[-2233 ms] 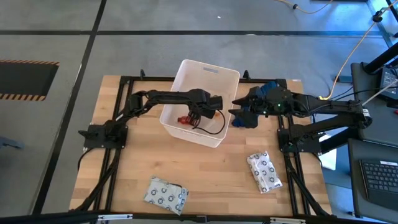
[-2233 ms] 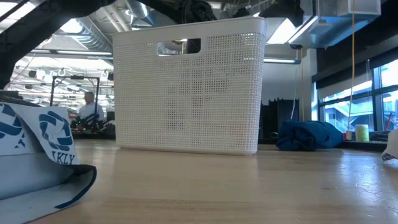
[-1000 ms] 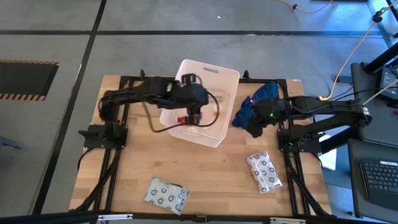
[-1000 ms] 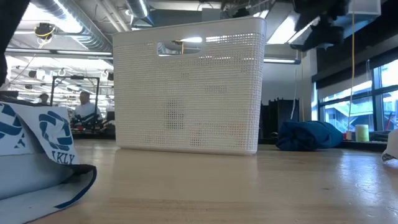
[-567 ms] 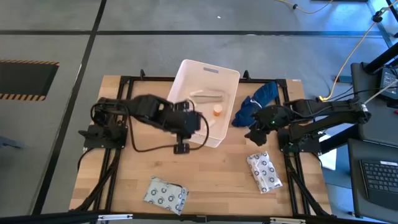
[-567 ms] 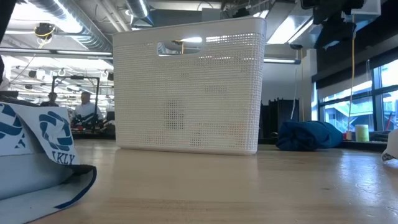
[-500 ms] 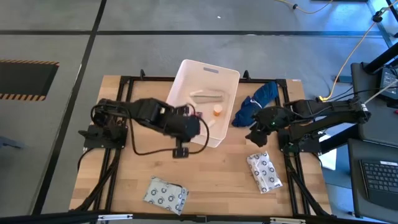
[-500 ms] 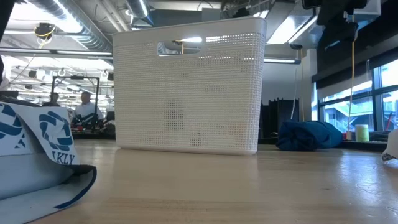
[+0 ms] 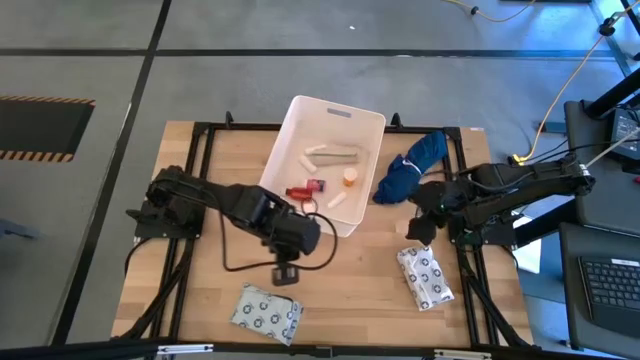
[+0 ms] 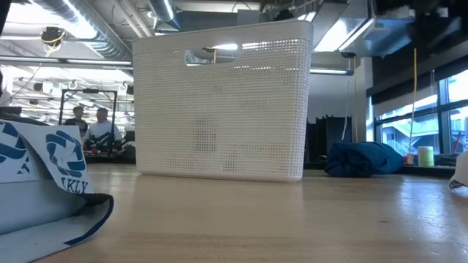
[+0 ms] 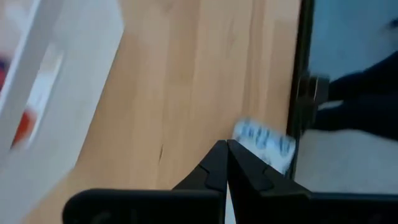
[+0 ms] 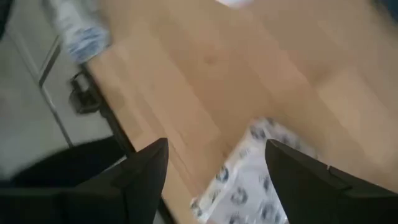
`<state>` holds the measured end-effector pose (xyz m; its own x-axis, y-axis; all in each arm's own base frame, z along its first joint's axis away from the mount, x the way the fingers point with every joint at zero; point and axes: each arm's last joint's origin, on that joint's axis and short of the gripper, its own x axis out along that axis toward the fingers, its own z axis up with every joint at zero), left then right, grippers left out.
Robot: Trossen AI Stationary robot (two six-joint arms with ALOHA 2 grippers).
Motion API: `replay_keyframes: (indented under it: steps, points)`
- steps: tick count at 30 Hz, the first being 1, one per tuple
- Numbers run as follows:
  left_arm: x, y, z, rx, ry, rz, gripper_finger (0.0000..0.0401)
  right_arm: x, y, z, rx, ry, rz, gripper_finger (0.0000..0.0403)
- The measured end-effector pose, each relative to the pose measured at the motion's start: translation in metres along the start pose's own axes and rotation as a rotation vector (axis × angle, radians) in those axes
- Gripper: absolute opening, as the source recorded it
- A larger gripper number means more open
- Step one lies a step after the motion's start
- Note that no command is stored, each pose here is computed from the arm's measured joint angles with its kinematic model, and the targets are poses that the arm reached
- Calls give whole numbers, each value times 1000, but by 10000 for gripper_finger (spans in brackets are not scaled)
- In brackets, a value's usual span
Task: Pick & place medical supplies in basket/bin
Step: Put the right white mailer bag into the white basket
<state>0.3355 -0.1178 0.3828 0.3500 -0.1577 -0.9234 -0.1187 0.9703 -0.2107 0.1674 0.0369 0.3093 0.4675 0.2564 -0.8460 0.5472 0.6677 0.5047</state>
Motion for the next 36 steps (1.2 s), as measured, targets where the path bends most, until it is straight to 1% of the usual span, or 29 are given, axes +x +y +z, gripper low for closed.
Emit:
replay_keyframes:
  steps: [2, 5, 9, 13, 16, 21, 24, 28, 32, 36]
  points:
    - [12, 0, 8, 24, -54, -33, 1, 0, -4, -3, 105, 27, -40, 268]
    - [27, -1, 18, 73, -139, -76, 2, 3, -9, -7, 162, 60, -96, 268]
    - [46, 3, 23, 103, -196, -62, 2, 16, -18, -16, 246, 110, -171, 268]
    - [59, 9, 28, 90, -256, -28, 1, 35, -27, -30, 277, 177, -233, 268]
    - [67, 12, 33, 89, -309, -36, 3, 47, -35, -40, 294, 218, -274, 268]
    - [75, 15, 40, 95, -393, -62, 2, 63, -45, -51, 315, 239, -319, 268]
    - [83, 16, 42, 107, -432, -73, 3, 72, -49, -55, 316, 240, -313, 268]
    - [85, 14, 46, 119, -495, -96, 1, 85, -55, -59, 290, 239, -281, 268]
    - [95, 17, 44, 102, -471, -89, 2, 97, -64, -67, 277, 267, -291, 268]
    - [107, 22, 38, 46, -438, -84, 1, 104, -73, -73, 268, 289, -308, 268]
